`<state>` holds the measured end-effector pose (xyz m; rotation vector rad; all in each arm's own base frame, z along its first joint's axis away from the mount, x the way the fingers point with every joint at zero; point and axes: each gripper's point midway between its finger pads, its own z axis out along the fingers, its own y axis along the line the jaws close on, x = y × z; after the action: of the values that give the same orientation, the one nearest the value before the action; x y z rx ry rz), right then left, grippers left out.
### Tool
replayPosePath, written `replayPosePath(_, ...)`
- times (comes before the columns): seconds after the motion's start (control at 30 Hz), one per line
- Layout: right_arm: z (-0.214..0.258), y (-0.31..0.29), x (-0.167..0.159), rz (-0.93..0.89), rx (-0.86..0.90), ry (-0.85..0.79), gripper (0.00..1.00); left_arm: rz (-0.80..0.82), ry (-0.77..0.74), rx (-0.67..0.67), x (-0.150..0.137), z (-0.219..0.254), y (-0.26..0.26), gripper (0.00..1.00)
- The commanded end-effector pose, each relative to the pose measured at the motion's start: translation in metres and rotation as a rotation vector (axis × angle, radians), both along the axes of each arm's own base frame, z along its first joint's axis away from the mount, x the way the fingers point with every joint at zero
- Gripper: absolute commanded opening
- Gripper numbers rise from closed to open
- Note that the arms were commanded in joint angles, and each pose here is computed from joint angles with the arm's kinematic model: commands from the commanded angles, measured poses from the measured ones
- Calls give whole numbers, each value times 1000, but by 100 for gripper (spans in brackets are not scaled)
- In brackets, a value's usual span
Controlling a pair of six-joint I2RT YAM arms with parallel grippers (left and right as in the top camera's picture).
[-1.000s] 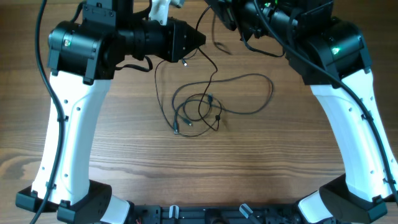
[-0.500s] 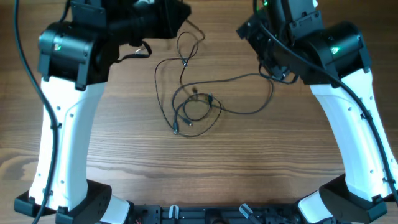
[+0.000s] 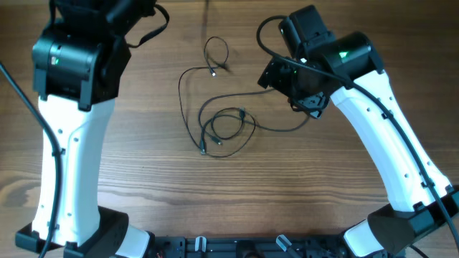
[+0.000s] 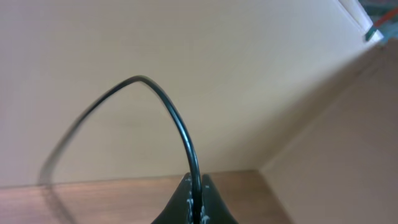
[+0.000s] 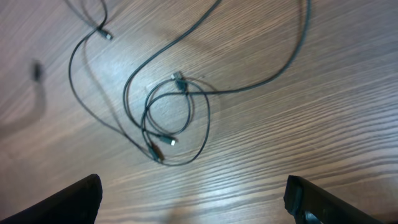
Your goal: Untangle cables
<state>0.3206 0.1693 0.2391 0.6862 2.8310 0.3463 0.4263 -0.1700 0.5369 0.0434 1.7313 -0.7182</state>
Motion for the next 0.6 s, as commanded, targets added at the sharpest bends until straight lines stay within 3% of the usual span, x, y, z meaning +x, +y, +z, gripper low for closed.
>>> replayPosePath(0.0, -2, 7, -4, 69, 21, 18, 96, 88, -99, 138, 36, -3, 19, 4)
replayPosePath(0.13, -5, 3, -11, 68, 8, 47, 96, 165, -137, 121, 83, -12, 47, 4)
replayPosePath(0.3, -5, 4, -13, 72, 4, 54, 95, 187, -150, 120, 119, -32, 48, 4)
replayPosePath(0.57, -8, 5, -27, 109, -77, 67, 95, 437, -114, 145, 197, -95, 161, 4)
